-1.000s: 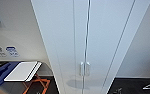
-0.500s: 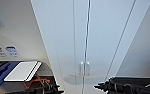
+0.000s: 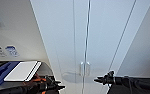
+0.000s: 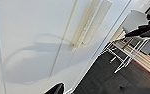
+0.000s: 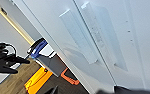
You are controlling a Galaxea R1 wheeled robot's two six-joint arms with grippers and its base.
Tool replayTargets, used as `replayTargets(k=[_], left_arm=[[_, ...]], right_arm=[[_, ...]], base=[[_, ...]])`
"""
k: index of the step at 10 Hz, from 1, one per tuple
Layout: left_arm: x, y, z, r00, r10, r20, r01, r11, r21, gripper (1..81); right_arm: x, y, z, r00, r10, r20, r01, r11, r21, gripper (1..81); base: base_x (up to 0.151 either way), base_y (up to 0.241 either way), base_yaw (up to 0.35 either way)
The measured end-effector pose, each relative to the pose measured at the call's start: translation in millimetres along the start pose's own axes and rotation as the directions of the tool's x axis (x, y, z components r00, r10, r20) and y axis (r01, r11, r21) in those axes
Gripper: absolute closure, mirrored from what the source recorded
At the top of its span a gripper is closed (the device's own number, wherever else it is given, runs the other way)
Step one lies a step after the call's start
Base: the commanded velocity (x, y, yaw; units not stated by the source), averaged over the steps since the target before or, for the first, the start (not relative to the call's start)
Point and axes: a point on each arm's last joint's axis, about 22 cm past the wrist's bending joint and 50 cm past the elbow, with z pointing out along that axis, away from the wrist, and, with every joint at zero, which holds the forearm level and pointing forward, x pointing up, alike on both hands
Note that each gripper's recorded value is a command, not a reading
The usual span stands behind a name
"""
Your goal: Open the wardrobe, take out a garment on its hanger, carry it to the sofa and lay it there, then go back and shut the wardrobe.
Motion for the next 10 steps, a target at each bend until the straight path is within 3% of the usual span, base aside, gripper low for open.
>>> replayTargets(k=[4,7,10], left_arm=[[18.4,-18.0,15.8,1.0,-0.002,-0.007,0.002,1.0,0.029,1.0],[54.6,-2.2,42.1,0.999,0.027,-0.034,-0.027,1.0,-0.006,1.0],[55.0,-10.0,60.4,1.0,0.025,-0.006,-0.025,1.0,0.01,1.0]], right_arm=[[36.4,-7.7,18.9,1.0,-0.017,-0.026,0.017,1.0,0.014,1.0],[45.6,-8.1,29.2,0.999,-0.013,-0.032,0.014,1.0,0.014,1.0],[61.6,2.5,32.3,0.999,-0.009,-0.047,0.008,1.0,-0.008,1.0]], base=[[0.0,0.0,0.0],[0.0,0.0,0.0],[0.0,0.0,0.0]])
